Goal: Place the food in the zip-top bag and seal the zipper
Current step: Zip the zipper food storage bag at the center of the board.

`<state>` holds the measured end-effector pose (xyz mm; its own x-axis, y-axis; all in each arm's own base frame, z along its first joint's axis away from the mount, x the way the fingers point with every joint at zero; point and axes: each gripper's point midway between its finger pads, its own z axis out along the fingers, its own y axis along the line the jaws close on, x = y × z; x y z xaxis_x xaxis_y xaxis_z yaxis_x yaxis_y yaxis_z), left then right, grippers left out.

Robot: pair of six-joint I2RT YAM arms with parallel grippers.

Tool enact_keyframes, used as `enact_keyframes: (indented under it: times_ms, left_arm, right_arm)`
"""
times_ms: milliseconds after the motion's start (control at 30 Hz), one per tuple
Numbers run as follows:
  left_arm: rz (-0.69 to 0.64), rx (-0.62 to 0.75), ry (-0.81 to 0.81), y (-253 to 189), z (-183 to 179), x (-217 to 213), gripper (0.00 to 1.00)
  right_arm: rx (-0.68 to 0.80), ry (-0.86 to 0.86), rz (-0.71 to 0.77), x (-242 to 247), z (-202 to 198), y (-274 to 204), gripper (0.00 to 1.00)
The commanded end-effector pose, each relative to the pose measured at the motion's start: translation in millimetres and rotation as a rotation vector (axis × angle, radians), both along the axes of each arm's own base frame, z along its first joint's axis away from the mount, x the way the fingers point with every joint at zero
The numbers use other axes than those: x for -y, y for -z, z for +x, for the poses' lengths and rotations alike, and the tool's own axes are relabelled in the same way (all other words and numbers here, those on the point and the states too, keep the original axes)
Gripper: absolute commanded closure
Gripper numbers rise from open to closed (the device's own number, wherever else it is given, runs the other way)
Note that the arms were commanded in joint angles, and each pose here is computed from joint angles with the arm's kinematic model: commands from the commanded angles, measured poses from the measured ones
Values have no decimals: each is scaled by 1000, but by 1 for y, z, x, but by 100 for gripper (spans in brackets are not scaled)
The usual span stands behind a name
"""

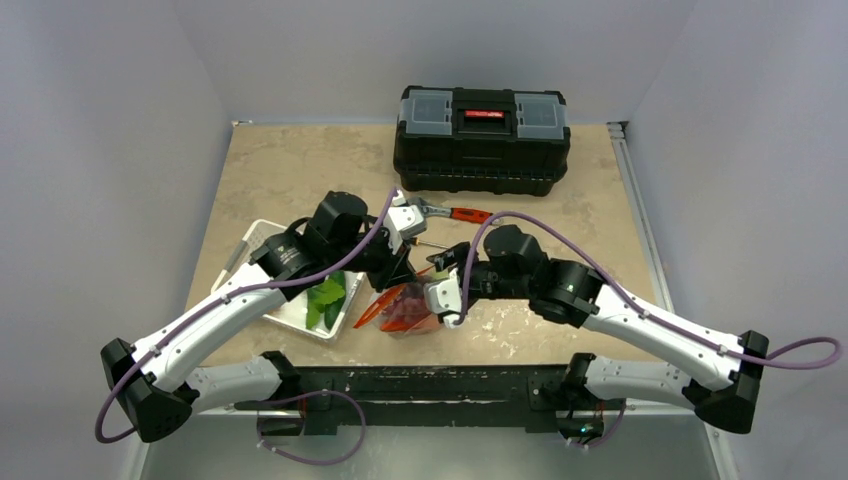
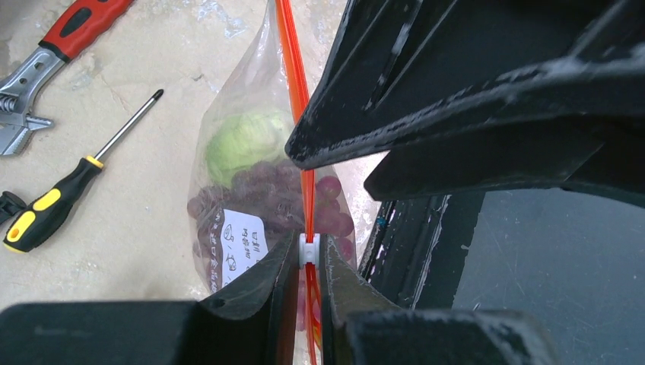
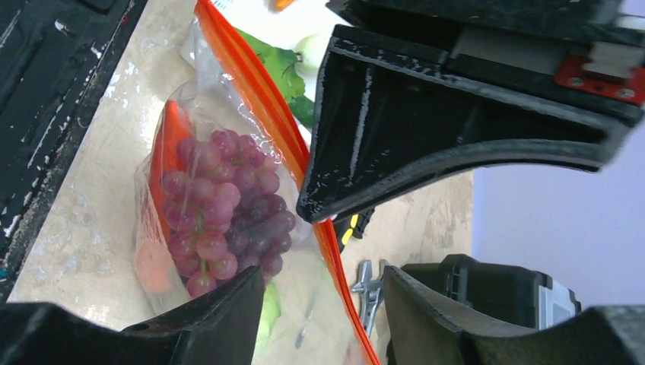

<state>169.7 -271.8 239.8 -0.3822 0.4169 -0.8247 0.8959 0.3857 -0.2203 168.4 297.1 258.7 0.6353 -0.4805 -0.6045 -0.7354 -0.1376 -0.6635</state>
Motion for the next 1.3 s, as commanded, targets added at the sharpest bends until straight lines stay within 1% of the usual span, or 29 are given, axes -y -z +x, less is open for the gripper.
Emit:
enact_keyframes:
  times_ms: [0,67,200,233,300,367,467,500,700,800,867,900,1000,1067,1167,1267]
  left_arm:
    - [-96,61,31,-33,-2,8,100]
    - [-95,61,32,-32,-2,9,100]
    - [-98,61,33,-33,-2,9,100]
    - [-98,62,34,-33,-2,9,100]
    - [-96,59,34,-32,-2,9,100]
    - [-95,57,32,-32,-2,9,100]
    - [-92,58,29,-31,-1,9,100]
    - [-89,57,26,-31,-1,9,100]
    - [-68,72,0,-30,3,4,100]
    - [-65,81,-8,-31,4,3,100]
    - [-63,87,-16,-31,5,1,100]
    - [-63,92,-18,-32,5,0,100]
    - [-62,103,-28,-34,6,-2,100]
    - [-61,109,-33,-33,6,-3,100]
    - [-58,110,-38,-33,7,-4,100]
    - [-55,111,-42,-32,8,-4,100]
  right_arm:
    - [67,3,0,-8,6,-15,45]
    - [83,30,-17,-8,10,-12,46]
    - [99,76,-44,-9,18,-6,56]
    - [99,95,-45,-9,21,-5,61]
    - [93,154,-27,-9,28,-6,76]
    - [78,202,-23,-8,34,-5,88]
    - [41,280,-27,-3,40,2,99]
    - [32,322,-16,-1,44,3,100]
    - [-109,666,147,23,65,8,100]
    - [-163,807,222,43,67,12,100]
    - [-199,852,277,55,64,13,100]
    - [-203,902,332,66,65,9,100]
    - [-221,1129,543,106,76,-2,100]
    - [-245,1275,618,132,84,-3,100]
    - [-294,1449,638,158,96,0,100]
    - [-293,1519,642,164,99,-4,100]
